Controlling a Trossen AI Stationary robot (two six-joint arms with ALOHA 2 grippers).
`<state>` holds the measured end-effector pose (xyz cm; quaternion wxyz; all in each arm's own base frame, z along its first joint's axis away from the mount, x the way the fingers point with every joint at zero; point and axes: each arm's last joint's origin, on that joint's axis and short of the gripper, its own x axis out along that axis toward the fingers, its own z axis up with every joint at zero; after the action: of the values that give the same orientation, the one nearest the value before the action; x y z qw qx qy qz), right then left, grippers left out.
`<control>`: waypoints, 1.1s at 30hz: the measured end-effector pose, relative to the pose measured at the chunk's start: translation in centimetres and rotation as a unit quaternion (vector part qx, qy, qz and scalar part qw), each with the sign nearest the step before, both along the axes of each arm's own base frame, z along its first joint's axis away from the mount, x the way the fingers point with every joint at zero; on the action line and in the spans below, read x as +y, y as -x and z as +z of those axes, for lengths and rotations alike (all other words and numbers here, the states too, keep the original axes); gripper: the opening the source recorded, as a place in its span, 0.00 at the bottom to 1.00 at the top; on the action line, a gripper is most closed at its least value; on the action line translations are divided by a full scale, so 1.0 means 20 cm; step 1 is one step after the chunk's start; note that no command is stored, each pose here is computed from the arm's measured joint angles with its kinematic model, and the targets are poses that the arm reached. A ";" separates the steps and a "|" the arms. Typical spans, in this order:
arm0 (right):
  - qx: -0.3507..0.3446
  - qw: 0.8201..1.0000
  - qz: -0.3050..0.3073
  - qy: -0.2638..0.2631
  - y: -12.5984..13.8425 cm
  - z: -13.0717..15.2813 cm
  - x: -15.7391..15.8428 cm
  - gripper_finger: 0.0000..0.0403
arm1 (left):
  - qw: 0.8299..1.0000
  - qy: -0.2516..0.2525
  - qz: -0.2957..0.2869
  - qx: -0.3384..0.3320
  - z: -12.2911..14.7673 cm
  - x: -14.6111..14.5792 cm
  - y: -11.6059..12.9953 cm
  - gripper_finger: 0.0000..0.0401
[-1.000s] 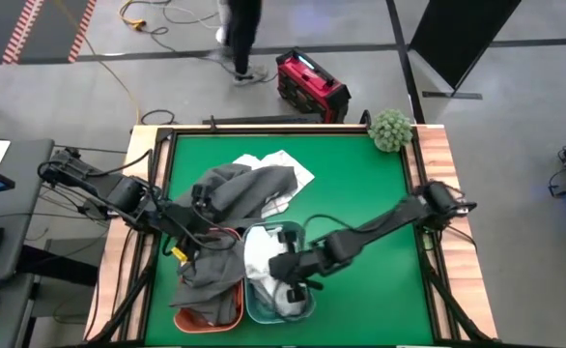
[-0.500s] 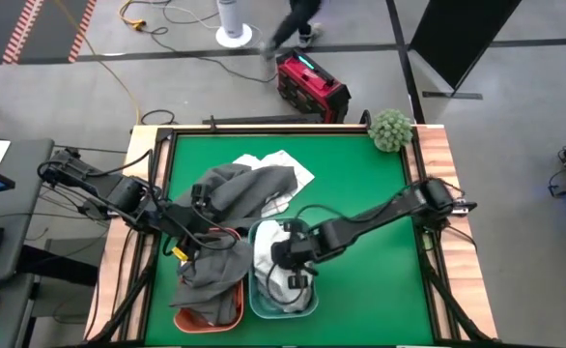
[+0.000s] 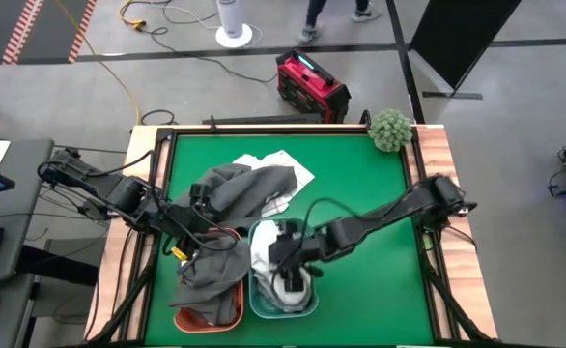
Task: Sort towels by color in basket
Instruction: Put the white towel into the green bin, then put the black towel into the orange bin
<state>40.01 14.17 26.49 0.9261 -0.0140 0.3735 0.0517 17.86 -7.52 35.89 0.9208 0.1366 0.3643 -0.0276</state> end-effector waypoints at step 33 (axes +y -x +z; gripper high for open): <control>0.003 0.987 -0.115 0.113 0.22 0.17 -0.01 0.63 | 0.999 -0.009 0.014 0.034 -0.03 0.01 0.03 0.69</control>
<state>35.66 14.06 29.90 0.9171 -0.0749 0.3792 -0.0976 17.34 -7.24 35.39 0.9068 0.1382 0.3980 -0.0159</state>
